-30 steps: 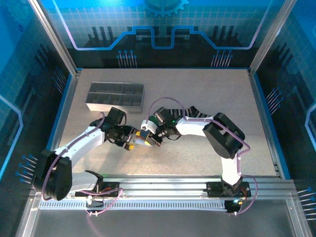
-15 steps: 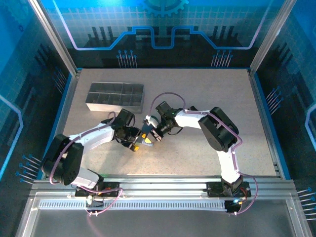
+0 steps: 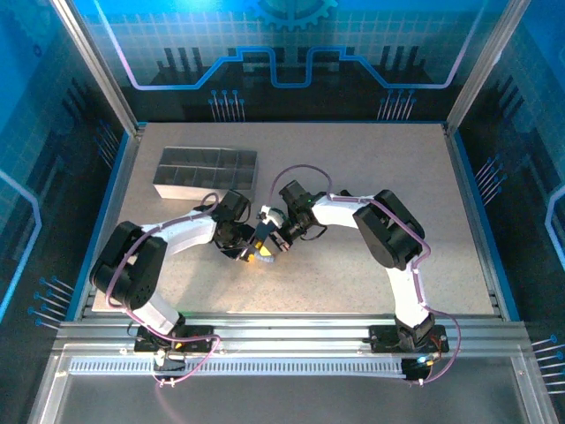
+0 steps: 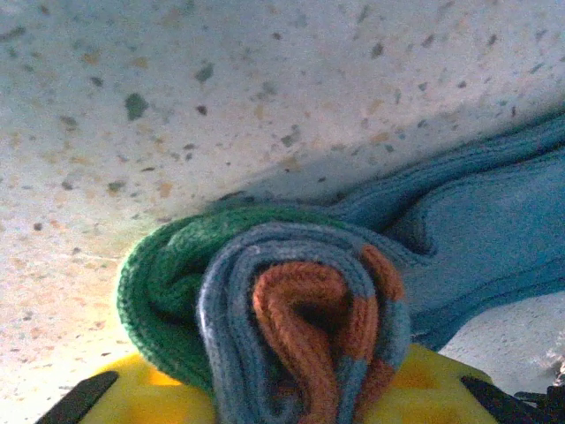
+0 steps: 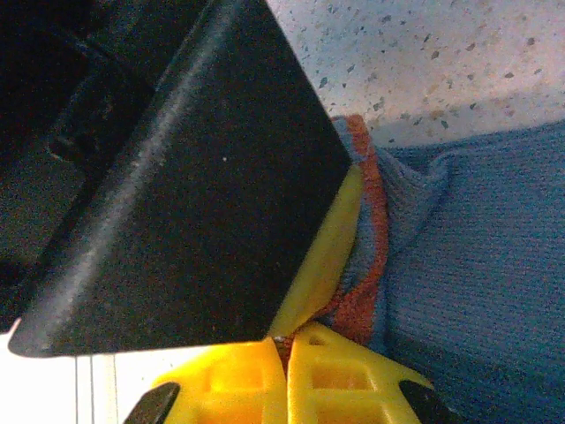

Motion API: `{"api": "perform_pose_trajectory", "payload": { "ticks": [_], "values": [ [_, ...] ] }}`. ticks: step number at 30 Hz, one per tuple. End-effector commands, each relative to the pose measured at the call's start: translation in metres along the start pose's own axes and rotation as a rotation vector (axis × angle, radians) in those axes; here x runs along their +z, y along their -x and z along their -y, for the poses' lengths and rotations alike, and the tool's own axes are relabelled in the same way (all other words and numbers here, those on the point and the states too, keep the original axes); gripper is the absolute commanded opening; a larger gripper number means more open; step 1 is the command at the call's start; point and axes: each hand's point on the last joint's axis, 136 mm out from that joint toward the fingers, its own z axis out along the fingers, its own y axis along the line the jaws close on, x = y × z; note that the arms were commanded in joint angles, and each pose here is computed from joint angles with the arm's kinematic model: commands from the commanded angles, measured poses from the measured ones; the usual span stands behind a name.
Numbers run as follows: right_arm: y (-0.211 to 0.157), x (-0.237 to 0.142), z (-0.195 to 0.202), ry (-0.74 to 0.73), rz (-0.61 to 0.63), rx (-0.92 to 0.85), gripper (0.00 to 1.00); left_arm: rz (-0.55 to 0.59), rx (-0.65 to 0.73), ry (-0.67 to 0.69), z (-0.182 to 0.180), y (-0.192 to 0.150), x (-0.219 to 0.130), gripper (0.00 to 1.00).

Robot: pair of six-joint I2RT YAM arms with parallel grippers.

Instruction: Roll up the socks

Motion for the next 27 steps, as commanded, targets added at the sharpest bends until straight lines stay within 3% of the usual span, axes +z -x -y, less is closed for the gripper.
{"api": "perform_pose_trajectory", "payload": {
  "ticks": [1,3,8,11,19,27],
  "values": [
    [-0.053,0.003,0.019,-0.133,-0.136,0.088,0.17,0.034,-0.085,0.354,-0.098,0.002,0.010,0.24],
    [-0.042,-0.007,0.014,-0.189,-0.080,0.015,0.31,0.034,-0.090,0.370,-0.100,0.001,0.008,0.24],
    [-0.013,-0.042,-0.003,-0.437,0.154,-0.265,0.43,0.051,-0.100,0.392,-0.099,0.002,0.000,0.16],
    [-0.014,-0.051,-0.022,-0.635,0.241,-0.500,0.57,0.049,-0.101,0.398,-0.094,0.001,-0.002,0.15],
    [-0.016,-0.024,-0.044,-0.892,0.083,-0.770,0.54,0.029,-0.093,0.392,-0.082,-0.002,-0.004,0.16],
    [-0.002,0.002,-0.040,-0.967,-0.006,-0.890,0.49,0.011,-0.080,0.394,-0.075,-0.003,-0.003,0.16]
  ]
}}
